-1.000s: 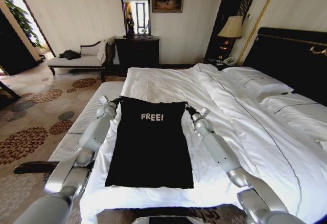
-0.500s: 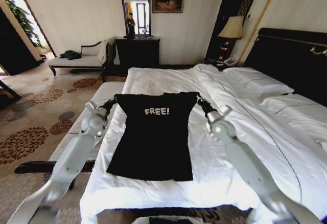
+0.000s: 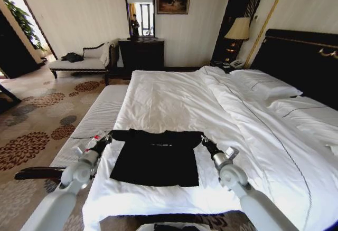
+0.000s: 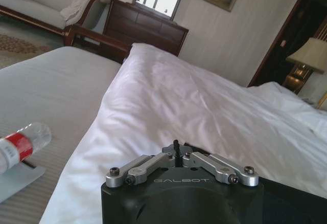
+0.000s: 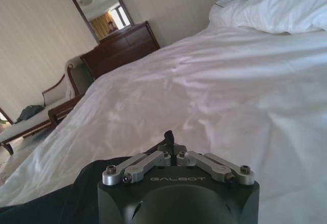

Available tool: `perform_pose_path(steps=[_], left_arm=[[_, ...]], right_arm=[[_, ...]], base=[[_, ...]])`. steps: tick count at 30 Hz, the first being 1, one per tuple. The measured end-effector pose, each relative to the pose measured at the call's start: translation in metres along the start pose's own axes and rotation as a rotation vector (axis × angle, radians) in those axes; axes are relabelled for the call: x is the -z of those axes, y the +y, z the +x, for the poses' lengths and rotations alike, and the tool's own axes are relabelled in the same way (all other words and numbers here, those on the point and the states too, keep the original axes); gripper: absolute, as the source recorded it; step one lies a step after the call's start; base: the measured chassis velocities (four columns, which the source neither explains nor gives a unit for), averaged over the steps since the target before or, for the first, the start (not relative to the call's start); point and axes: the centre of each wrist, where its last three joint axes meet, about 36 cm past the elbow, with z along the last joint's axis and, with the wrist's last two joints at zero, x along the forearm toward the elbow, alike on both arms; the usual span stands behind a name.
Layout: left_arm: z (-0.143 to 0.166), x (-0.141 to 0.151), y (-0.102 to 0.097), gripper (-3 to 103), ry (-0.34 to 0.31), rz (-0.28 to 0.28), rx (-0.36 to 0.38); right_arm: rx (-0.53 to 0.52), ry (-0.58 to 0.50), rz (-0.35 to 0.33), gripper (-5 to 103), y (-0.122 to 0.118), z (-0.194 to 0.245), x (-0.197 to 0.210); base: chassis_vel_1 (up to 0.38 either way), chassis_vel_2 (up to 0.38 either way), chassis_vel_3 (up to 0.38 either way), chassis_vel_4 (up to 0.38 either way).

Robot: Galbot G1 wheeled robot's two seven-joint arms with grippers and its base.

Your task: Fold the clothes on the bed.

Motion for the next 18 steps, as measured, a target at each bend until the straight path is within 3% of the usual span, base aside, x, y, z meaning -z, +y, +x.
perform_pose_path(steps=[7, 18], left_arm=[[0.021, -0.045, 0.002, 1, 0.087, -0.029, 0.049], [0.041, -0.055, -0.001, 1, 0.113, -0.05, 0.056]], right_arm=[[-0.1, 0.087, 0.003, 0, -0.007, 0.02, -0.039], [-0.137, 0.134, -0.01, 0, 0.002, 0.05, -0.062]], base=[[0.0, 0.0, 0.0, 0.0], [0.0, 0.0, 0.0, 0.0]])
